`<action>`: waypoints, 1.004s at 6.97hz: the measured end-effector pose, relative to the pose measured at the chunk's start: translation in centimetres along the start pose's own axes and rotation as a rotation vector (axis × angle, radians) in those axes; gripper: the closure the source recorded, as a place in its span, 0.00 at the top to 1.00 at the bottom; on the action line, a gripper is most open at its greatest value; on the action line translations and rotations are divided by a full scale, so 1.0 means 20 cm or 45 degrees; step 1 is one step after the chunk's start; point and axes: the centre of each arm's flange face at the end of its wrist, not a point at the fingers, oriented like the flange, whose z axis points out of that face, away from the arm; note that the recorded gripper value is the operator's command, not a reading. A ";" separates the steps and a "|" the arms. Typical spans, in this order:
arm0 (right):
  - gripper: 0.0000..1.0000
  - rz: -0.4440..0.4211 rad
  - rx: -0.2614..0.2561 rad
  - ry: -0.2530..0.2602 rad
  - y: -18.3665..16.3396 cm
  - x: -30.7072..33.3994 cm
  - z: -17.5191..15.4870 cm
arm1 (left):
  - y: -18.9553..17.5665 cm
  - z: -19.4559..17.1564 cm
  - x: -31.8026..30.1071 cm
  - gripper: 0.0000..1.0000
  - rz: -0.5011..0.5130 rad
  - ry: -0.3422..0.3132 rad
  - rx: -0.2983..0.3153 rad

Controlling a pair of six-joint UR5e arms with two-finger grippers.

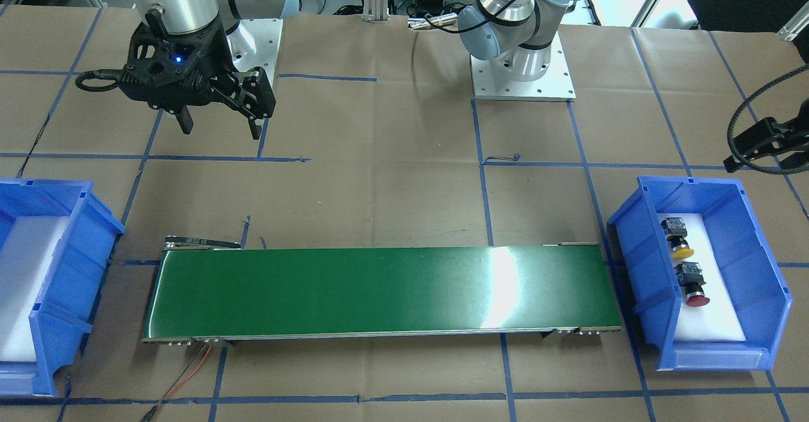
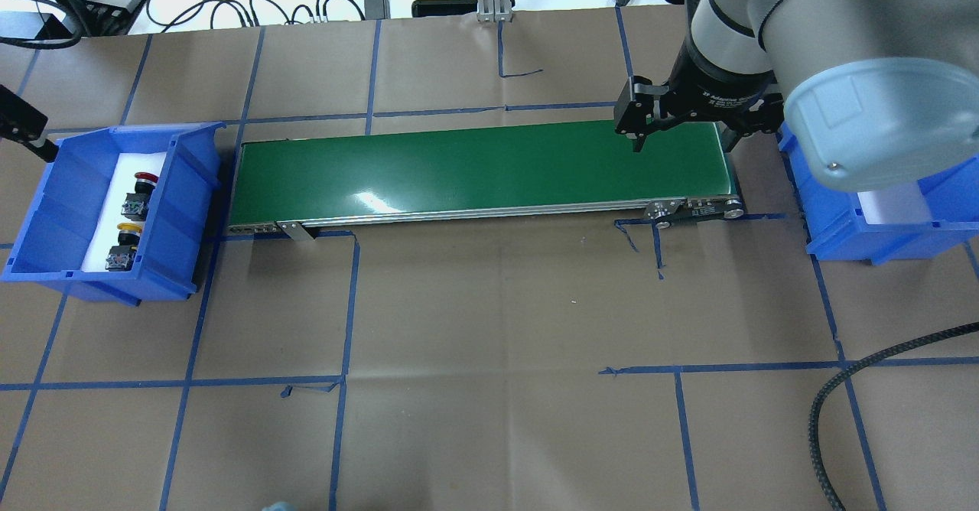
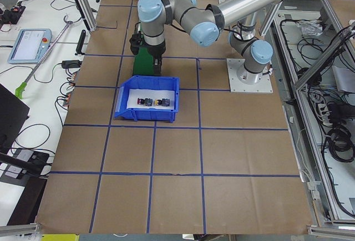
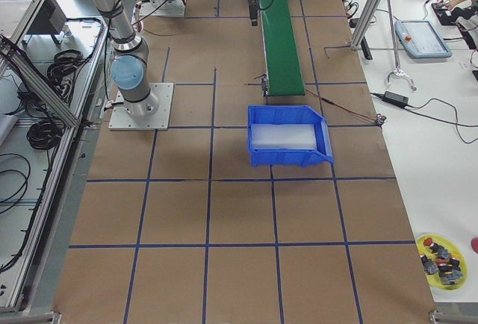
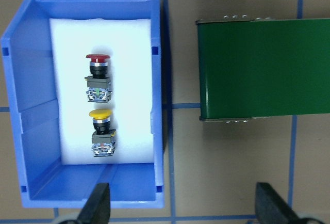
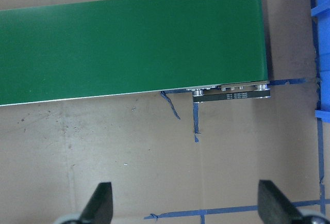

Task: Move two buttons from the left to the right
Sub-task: 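Lower the left gripper into the bin and grasp the yellow-capped button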

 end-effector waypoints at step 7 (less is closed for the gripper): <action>1.00 0.000 -0.003 0.008 0.00 -0.01 0.01 | 0.10 0.47 -0.11 0.99 0.039 -0.021 0.063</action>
